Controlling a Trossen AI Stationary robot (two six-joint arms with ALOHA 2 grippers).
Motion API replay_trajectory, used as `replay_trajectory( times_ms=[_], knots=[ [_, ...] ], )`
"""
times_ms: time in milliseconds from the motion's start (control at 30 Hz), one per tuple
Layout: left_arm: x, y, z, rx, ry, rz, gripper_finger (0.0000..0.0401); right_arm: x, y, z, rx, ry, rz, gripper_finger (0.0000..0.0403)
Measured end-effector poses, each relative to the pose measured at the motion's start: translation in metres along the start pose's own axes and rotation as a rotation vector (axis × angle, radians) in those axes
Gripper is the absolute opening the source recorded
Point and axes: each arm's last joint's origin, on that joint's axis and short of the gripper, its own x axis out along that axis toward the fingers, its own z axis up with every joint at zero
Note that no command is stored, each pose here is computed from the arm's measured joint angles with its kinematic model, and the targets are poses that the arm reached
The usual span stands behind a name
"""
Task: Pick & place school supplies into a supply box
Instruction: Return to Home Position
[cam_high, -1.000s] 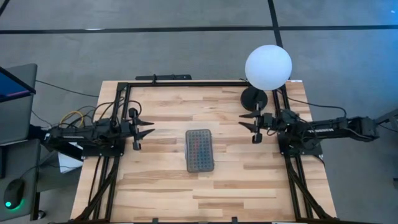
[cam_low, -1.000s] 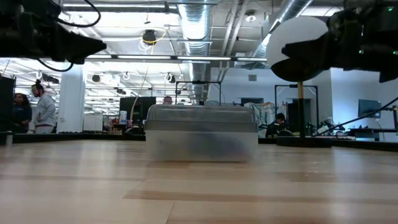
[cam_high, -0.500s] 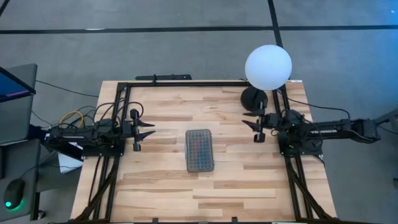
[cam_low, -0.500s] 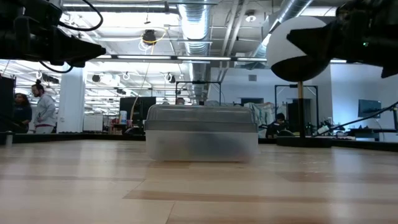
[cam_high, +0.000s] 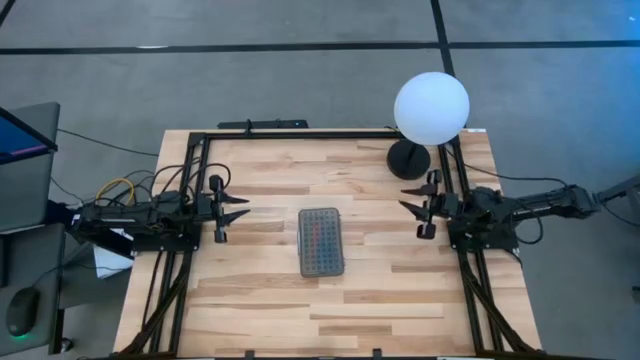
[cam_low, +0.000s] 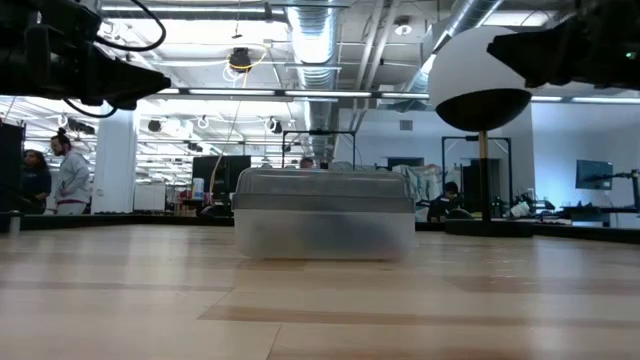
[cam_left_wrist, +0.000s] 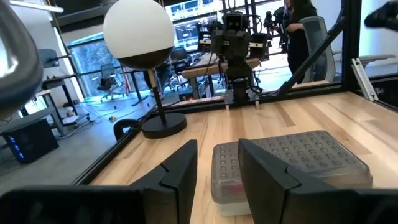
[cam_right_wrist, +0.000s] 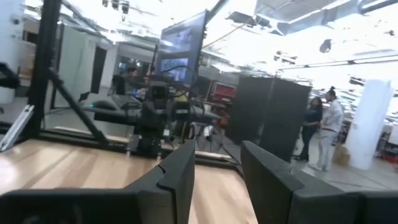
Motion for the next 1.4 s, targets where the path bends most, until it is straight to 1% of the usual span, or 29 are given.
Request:
replay_trajectory(
  times_ms=[100, 167, 233, 367, 433, 633, 767, 867, 1033, 1267, 1400],
  knots=[
    [0.0, 0.0, 0.0, -0.019, 0.0, 0.0, 0.0112, -0.007, 0.0, 0.001, 0.001, 0.014, -0.008, 0.0124],
    [0.0, 0.0, 0.0, -0.03, 0.0, 0.0, 0.0112, -0.013, -0.001, 0.001, 0.019, 0.02, -0.031, 0.0124],
    [0.0, 0.0, 0.0, -0.041, 0.0, 0.0, 0.0112, -0.018, -0.001, 0.0, 0.036, 0.03, -0.025, 0.0124],
    [0.0, 0.0, 0.0, -0.044, 0.001, 0.0, 0.0112, -0.022, 0.003, -0.006, 0.01, 0.087, 0.023, 0.0124],
    [0.0, 0.0, 0.0, -0.046, 0.001, 0.001, 0.0112, -0.021, 0.003, -0.005, -0.002, 0.081, 0.024, 0.0124],
    [0.0, 0.0, 0.0, -0.047, -0.005, -0.008, 0.0112, -0.021, 0.003, -0.006, -0.044, 0.071, 0.092, 0.0124],
    [0.0, 0.002, 0.0, -0.074, 0.003, 0.057, 0.0112, -0.021, 0.001, -0.012, -0.051, 0.111, 0.126, 0.0124],
    [0.0, 0.002, 0.0, -0.075, 0.003, 0.068, 0.0112, -0.021, -0.001, -0.016, -0.041, 0.135, 0.148, 0.0124],
    [0.0, 0.002, 0.0, -0.059, 0.003, 0.067, 0.0112, -0.021, -0.004, -0.021, -0.044, 0.188, 0.129, 0.0124],
    [0.0, 0.002, 0.0, -0.063, 0.004, 0.067, 0.0112, -0.021, -0.008, -0.022, -0.049, 0.204, 0.09, 0.0124],
    [0.0, 0.002, 0.0, -0.061, 0.004, 0.067, 0.0112, -0.021, -0.008, -0.022, -0.049, 0.205, 0.086, 0.0124]
  ],
)
